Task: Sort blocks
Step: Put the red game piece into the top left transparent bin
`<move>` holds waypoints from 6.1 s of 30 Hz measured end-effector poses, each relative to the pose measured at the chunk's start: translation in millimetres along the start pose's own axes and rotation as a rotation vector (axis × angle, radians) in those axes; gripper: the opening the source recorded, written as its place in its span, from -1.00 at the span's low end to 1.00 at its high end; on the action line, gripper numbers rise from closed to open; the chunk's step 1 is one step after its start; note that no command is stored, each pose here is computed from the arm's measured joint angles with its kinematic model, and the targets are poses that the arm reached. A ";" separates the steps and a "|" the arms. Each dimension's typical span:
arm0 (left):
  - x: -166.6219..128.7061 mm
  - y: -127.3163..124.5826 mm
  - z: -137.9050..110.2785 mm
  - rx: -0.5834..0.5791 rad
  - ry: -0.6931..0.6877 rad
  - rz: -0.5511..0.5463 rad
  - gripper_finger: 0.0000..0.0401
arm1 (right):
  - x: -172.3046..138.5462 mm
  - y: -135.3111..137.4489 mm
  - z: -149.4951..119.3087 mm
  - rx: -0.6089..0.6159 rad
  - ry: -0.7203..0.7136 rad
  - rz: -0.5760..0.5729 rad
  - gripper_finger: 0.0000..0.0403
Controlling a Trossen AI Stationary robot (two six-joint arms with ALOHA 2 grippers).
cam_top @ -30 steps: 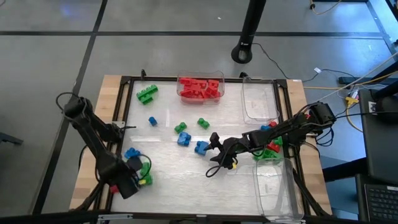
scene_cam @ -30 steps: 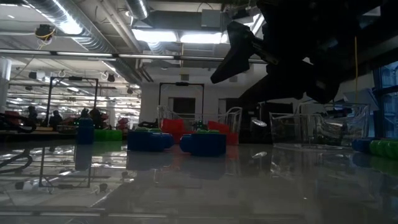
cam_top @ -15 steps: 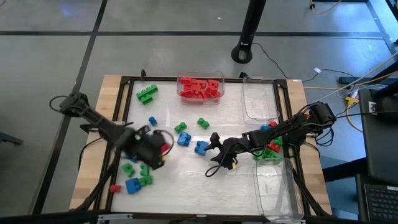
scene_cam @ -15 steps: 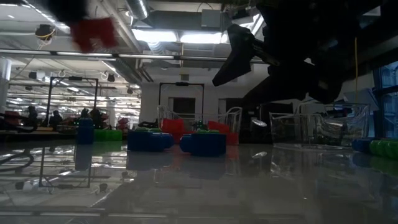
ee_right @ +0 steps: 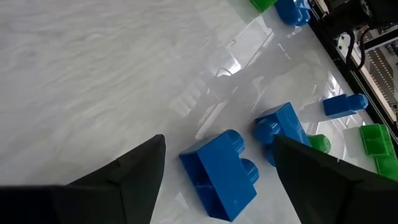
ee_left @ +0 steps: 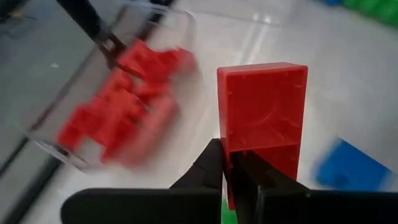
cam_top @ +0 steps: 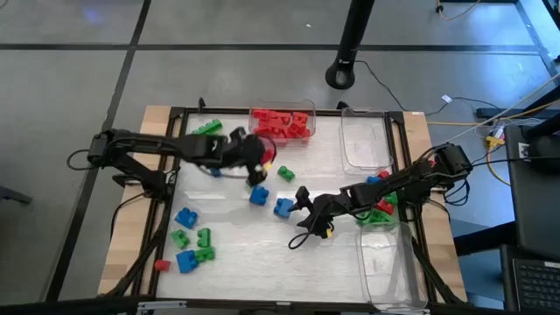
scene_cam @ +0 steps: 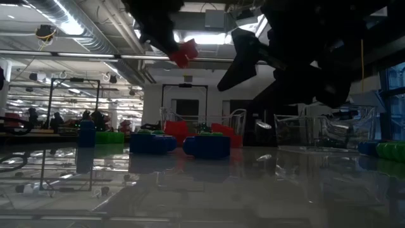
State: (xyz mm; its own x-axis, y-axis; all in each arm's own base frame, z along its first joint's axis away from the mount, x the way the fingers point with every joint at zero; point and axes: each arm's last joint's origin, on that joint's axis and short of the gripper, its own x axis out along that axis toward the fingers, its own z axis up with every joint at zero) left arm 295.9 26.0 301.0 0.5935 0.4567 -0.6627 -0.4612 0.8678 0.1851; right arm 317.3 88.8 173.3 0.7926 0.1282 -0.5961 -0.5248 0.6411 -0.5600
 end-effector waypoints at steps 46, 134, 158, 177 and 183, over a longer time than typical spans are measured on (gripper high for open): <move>75.1 72.9 14.8 -0.045 -0.039 0.090 -0.13 | 15.6 9.3 -8.7 -0.018 0.037 0.031 0.46; -185.3 -181.2 -282.6 0.374 0.808 -0.298 -0.15 | 15.7 7.6 -6.9 -0.015 0.018 0.014 0.46; -163.2 -175.0 -305.0 0.397 0.846 -0.321 -0.37 | 15.7 7.3 -6.5 -0.014 0.013 0.011 0.46; -161.0 -191.2 -238.2 0.288 0.826 -0.365 -0.35 | 15.7 7.3 -6.6 -0.014 0.014 0.011 0.46; -154.0 -178.4 -184.2 0.167 0.639 -0.372 -0.35 | 15.7 7.3 -6.5 -0.014 0.014 0.011 0.46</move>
State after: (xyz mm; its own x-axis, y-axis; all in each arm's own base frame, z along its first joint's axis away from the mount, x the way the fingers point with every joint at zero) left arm 165.3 -235.2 236.3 0.1689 -0.0303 -0.9852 -0.1692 0.9838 -0.0593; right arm 323.9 90.5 156.1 0.7823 0.1245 -0.6103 -0.5379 0.6290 -0.5613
